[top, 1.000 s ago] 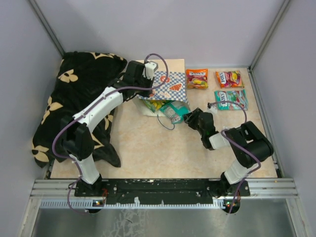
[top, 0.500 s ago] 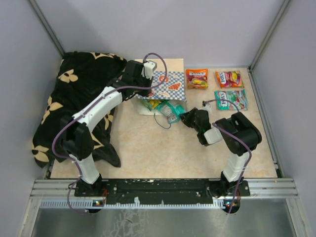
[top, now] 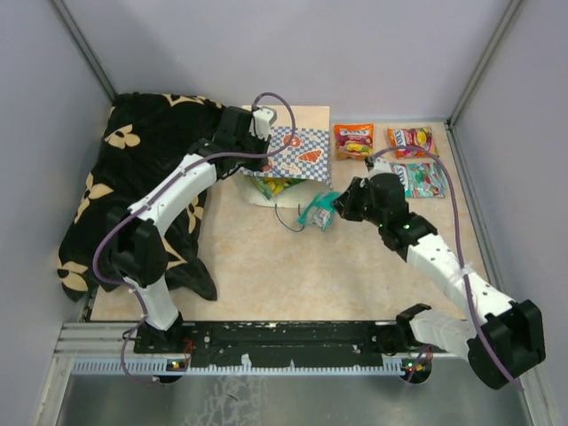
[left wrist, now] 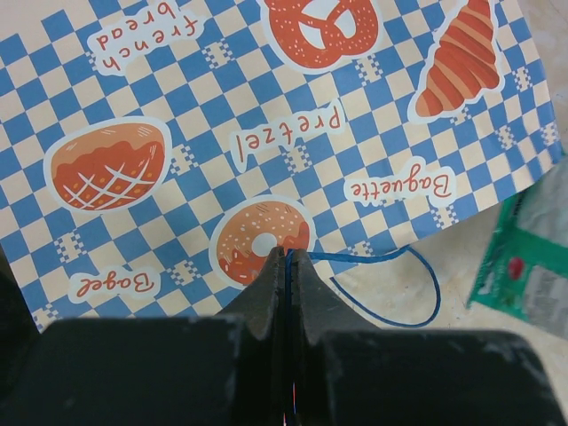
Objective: Take the snacks out of the paper bag
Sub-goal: Take out the snack from the paper bag, then place the snack at the center of the board.
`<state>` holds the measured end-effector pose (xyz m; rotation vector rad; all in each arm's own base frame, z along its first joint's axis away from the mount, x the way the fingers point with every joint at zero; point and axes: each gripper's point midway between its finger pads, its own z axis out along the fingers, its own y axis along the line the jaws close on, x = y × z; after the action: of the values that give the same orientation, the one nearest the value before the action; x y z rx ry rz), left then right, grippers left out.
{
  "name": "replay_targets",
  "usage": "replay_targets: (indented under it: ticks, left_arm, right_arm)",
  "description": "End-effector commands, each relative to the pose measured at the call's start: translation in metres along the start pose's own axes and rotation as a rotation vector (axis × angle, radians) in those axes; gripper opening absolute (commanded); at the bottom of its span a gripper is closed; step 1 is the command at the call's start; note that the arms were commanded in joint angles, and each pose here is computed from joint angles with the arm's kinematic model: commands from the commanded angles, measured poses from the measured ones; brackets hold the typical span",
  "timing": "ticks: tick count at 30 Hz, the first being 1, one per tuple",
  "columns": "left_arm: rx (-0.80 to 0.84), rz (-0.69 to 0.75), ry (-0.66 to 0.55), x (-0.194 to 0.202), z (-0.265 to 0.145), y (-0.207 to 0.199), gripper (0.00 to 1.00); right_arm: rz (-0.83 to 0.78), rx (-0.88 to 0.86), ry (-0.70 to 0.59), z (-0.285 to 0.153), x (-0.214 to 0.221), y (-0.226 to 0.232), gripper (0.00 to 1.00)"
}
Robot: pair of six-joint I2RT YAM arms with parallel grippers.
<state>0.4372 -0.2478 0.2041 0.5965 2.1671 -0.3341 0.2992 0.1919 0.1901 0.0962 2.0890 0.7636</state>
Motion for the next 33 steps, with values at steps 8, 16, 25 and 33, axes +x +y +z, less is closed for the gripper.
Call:
replay_targets:
  ticks: [8, 16, 25, 33]
  left_arm:
    - [-0.053, -0.013, -0.042, -0.01, -0.012, 0.023, 0.0]
    - [-0.046, -0.033, -0.043, -0.008, -0.012, 0.027, 0.0]
    - [-0.064, -0.042, -0.015, 0.002, -0.005, 0.031, 0.0]
    - [-0.056, -0.054, -0.015, 0.002, -0.003, 0.032, 0.0]
  right_arm:
    - [-0.577, 0.699, 0.06, -0.073, -0.104, -0.075, 0.0]
    - [-1.148, 0.761, -0.034, -0.015, -0.171, -0.076, 0.0]
    - [-1.446, 0.826, -0.043, 0.052, -0.117, -0.113, 0.0]
    - [-1.666, 0.67, -0.204, 0.046, -0.049, -0.086, 0.0]
